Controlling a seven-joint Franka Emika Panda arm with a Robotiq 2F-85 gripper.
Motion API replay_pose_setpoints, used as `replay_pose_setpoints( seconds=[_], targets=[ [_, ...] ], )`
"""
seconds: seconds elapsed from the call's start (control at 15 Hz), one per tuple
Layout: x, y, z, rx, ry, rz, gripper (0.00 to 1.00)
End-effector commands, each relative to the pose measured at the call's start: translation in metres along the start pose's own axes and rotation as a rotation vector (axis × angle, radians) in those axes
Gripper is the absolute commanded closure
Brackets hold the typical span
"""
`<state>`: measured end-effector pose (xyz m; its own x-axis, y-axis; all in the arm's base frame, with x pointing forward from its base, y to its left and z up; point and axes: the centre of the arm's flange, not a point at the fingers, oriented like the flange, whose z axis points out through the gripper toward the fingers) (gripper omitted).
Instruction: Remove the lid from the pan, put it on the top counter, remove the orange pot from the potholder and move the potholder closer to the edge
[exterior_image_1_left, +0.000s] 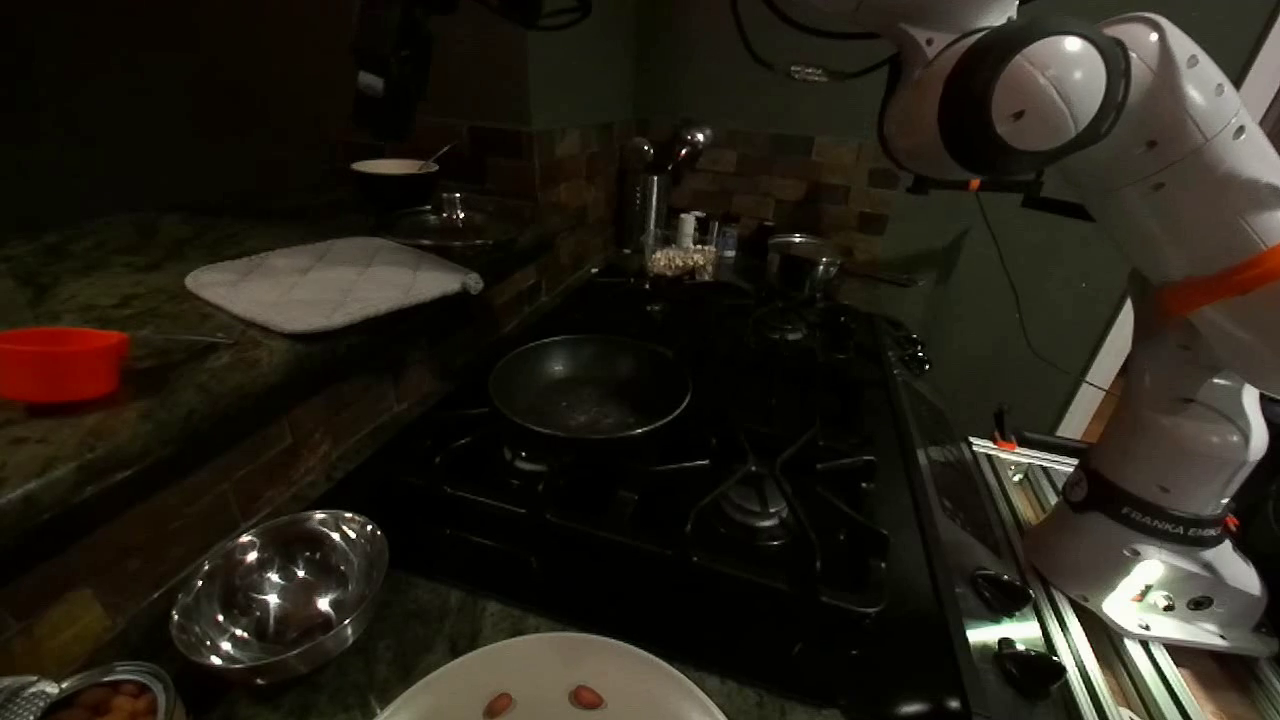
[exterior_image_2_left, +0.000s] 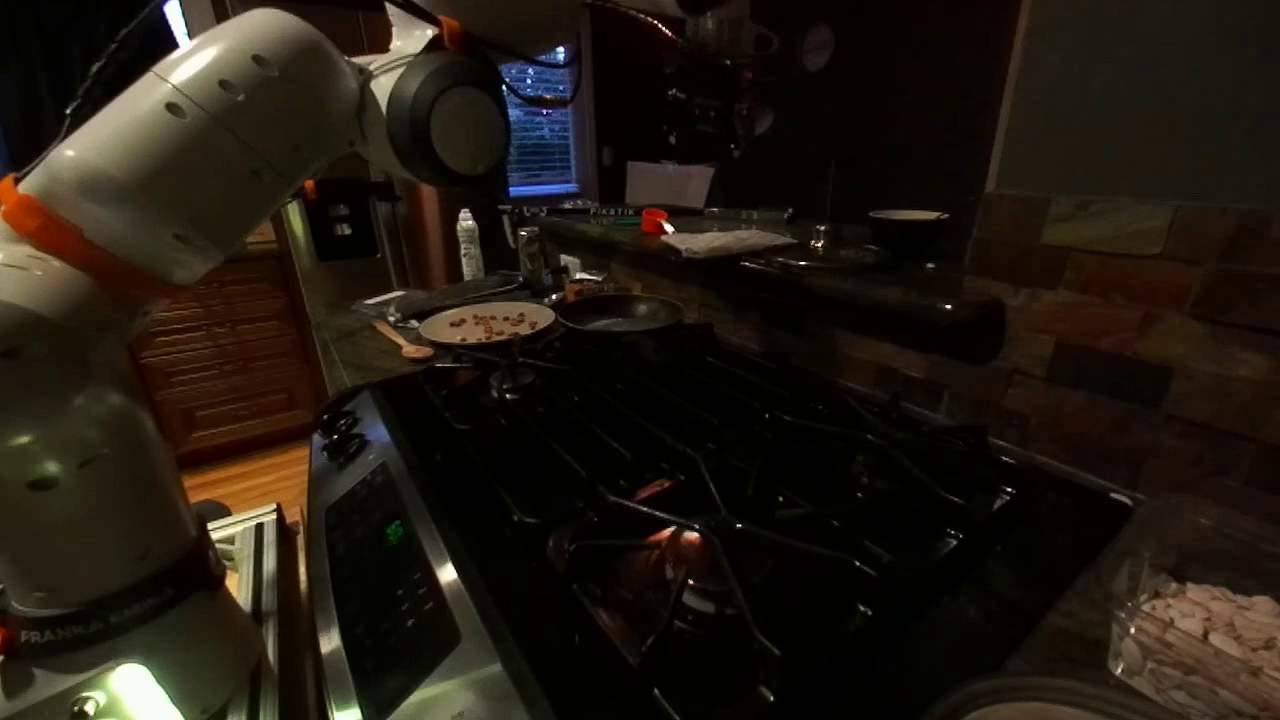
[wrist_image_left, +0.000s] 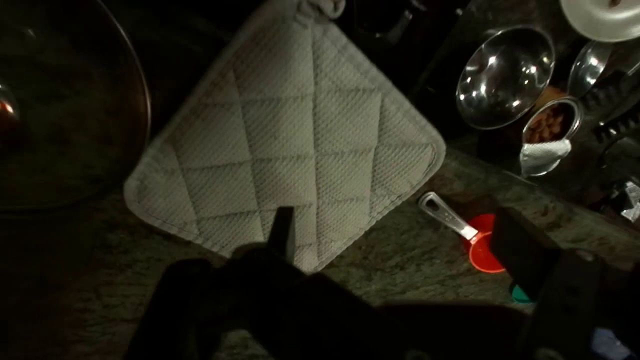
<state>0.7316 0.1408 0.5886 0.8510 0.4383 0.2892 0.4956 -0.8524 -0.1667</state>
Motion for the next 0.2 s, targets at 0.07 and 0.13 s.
replay_pose_setpoints(
  seconds=[0.07, 0.13],
  targets=[
    [-0.009, -0.001, -0.027, -0.016, -0.011, 0.031, 0.00],
    [-0.011, 0.000, -0.034, -0.021, -0.009, 0.037, 0.00]
  ],
)
